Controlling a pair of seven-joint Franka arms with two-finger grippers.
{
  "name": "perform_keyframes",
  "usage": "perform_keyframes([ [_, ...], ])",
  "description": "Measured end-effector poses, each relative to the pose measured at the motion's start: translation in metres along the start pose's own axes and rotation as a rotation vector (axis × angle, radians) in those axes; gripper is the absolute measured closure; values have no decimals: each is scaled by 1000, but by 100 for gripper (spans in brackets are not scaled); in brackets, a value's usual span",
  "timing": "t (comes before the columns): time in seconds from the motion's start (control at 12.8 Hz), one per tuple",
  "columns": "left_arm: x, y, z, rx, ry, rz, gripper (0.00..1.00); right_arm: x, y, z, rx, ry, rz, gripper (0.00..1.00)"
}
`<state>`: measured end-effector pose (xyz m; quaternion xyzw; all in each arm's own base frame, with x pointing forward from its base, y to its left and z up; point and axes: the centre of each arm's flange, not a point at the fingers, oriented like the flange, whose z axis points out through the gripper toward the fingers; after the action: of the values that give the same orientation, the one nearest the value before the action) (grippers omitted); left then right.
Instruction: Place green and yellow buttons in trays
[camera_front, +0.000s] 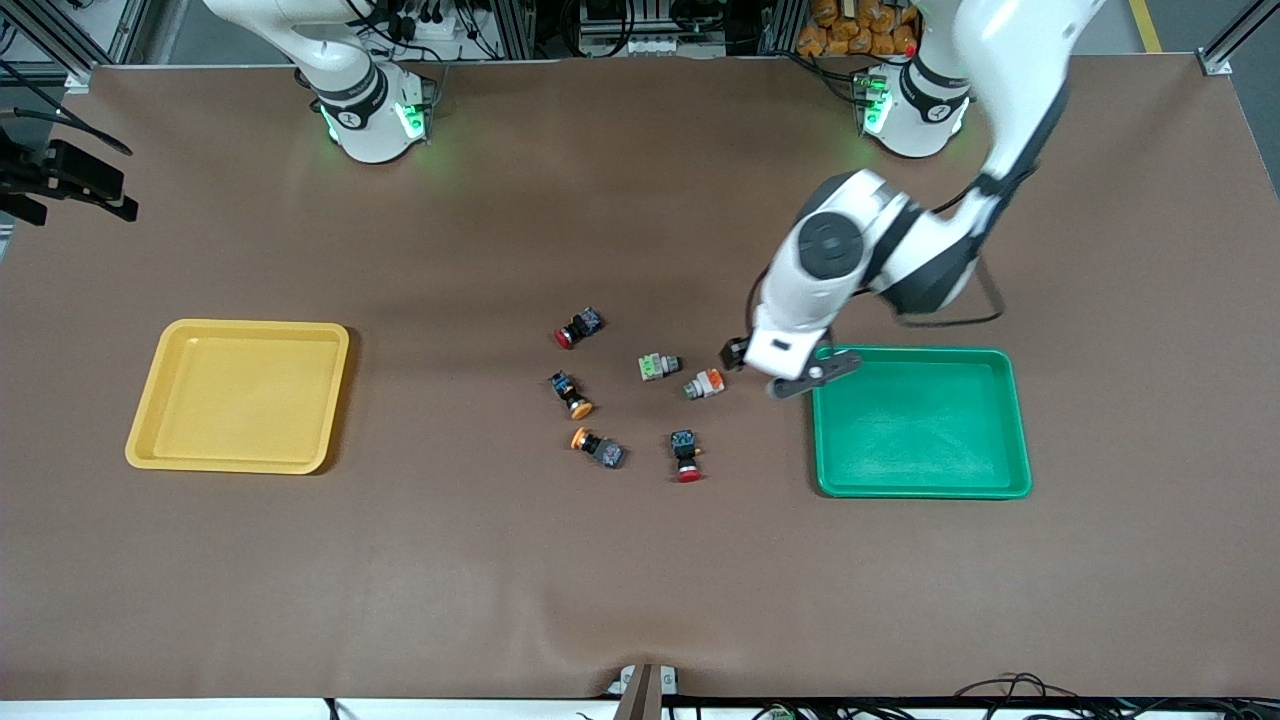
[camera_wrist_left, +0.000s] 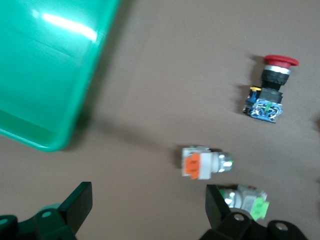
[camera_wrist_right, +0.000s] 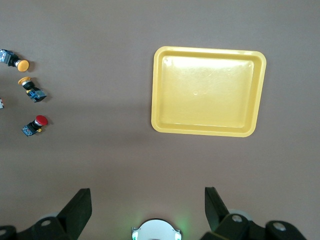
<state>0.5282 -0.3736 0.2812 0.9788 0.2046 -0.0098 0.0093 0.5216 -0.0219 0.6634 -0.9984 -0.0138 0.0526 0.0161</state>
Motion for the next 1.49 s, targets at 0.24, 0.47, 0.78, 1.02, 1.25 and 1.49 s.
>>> perform_keyframes([
  [0.24, -16, 33, 45, 6, 15, -67, 0, 1, -2, 3, 0, -7, -4, 0],
  [0.47, -25, 46, 77, -20, -8, -87, 0, 1, -3, 7, 1, -23, -5, 0],
  [0.78, -31, 47, 93, -11, -5, -76, 0, 2, -14, 36, 6, -114, -26, 0],
  [1.02, -31, 45, 105, -2, 13, -55, 7, 9, -44, 71, 29, -185, -80, 0],
  [1.25, -26, 45, 109, -21, 24, -49, 34, 28, -56, 105, 61, -235, -95, 0],
  [1.49, 4, 38, 90, -32, 58, -81, 34, 41, -66, 123, 77, -244, -106, 0],
])
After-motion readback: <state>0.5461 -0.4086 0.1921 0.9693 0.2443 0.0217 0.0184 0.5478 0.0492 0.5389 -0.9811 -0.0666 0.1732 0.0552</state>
